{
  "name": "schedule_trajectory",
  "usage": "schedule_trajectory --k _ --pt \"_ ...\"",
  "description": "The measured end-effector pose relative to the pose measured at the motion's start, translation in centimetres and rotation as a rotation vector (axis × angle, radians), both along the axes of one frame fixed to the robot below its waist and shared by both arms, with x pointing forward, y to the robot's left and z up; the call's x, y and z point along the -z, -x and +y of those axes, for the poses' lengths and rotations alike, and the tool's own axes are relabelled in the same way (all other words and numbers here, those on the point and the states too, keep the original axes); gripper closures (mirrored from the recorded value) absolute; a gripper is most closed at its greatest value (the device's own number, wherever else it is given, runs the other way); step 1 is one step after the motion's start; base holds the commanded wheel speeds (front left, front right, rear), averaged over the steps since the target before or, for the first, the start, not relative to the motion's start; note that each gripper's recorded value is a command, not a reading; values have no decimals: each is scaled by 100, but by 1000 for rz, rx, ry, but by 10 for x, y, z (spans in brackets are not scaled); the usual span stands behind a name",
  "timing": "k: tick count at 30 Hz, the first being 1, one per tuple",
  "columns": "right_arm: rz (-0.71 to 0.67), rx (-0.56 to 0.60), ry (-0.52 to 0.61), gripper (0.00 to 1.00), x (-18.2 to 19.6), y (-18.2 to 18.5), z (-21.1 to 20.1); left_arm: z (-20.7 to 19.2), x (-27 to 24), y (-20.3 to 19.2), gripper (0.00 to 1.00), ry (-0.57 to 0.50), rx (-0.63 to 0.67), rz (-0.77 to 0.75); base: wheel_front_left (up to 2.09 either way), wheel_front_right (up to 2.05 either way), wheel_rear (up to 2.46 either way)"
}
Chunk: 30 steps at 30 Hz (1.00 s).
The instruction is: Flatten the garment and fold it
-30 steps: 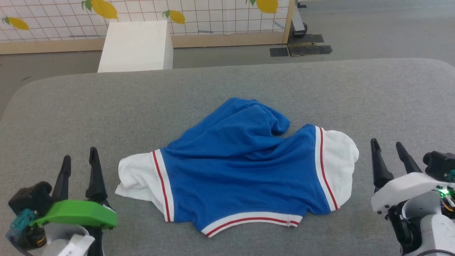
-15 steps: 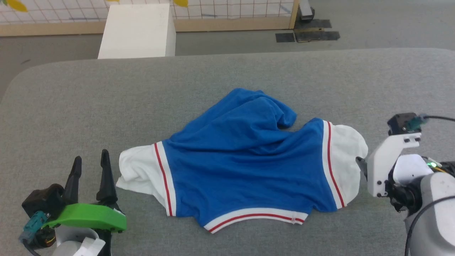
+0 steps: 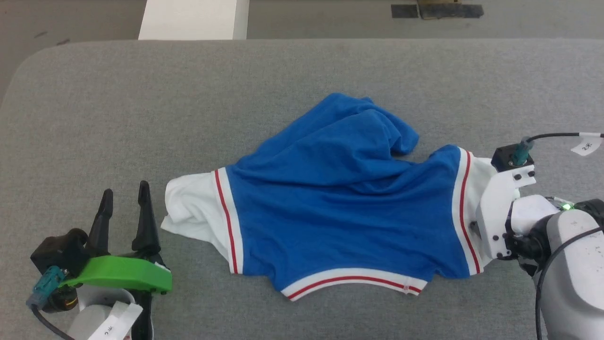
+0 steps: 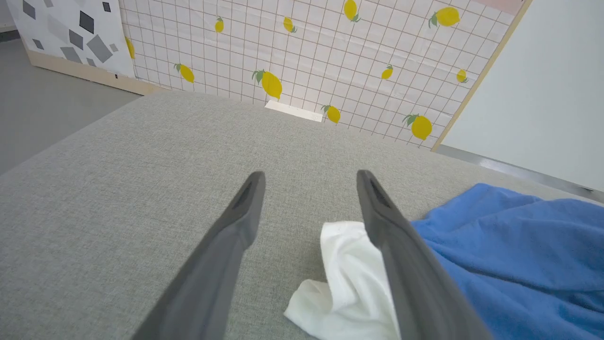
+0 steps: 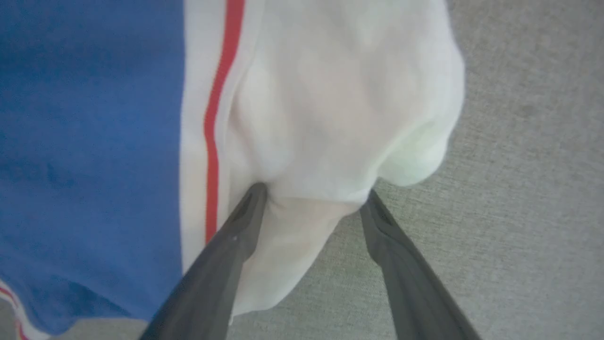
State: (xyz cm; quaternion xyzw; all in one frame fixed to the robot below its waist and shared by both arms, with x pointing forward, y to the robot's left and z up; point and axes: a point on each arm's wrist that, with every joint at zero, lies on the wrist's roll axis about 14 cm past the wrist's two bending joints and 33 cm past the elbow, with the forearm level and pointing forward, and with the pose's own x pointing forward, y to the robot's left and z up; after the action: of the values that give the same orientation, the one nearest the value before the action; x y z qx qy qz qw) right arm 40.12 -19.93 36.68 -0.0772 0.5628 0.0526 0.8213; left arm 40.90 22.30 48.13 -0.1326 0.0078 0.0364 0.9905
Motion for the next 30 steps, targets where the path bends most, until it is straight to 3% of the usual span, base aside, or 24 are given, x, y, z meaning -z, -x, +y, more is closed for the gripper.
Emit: schedule_trajectory --k 2,3,4,15,24,30 --pt "15 -11 4 0 3 -2 2 1 4 0 0 1 -4 11 0 0 0" --pt "21 -13 2 37 4 -3 3 1 5 0 0 2 -5 14 0 0 0" --pt "28 -16 -4 100 5 -3 5 1 7 0 0 3 -4 18 0 0 0" --pt "-22 9 -39 100 -3 -5 4 -5 19 2 0 -7 32 104 0 0 0" --pt "-26 17 -41 100 -5 -2 2 -7 31 -6 0 -125 202 489 0 0 0" --pt "-20 14 -42 100 -2 -2 3 -27 45 2 0 -141 338 797 0 0 0"
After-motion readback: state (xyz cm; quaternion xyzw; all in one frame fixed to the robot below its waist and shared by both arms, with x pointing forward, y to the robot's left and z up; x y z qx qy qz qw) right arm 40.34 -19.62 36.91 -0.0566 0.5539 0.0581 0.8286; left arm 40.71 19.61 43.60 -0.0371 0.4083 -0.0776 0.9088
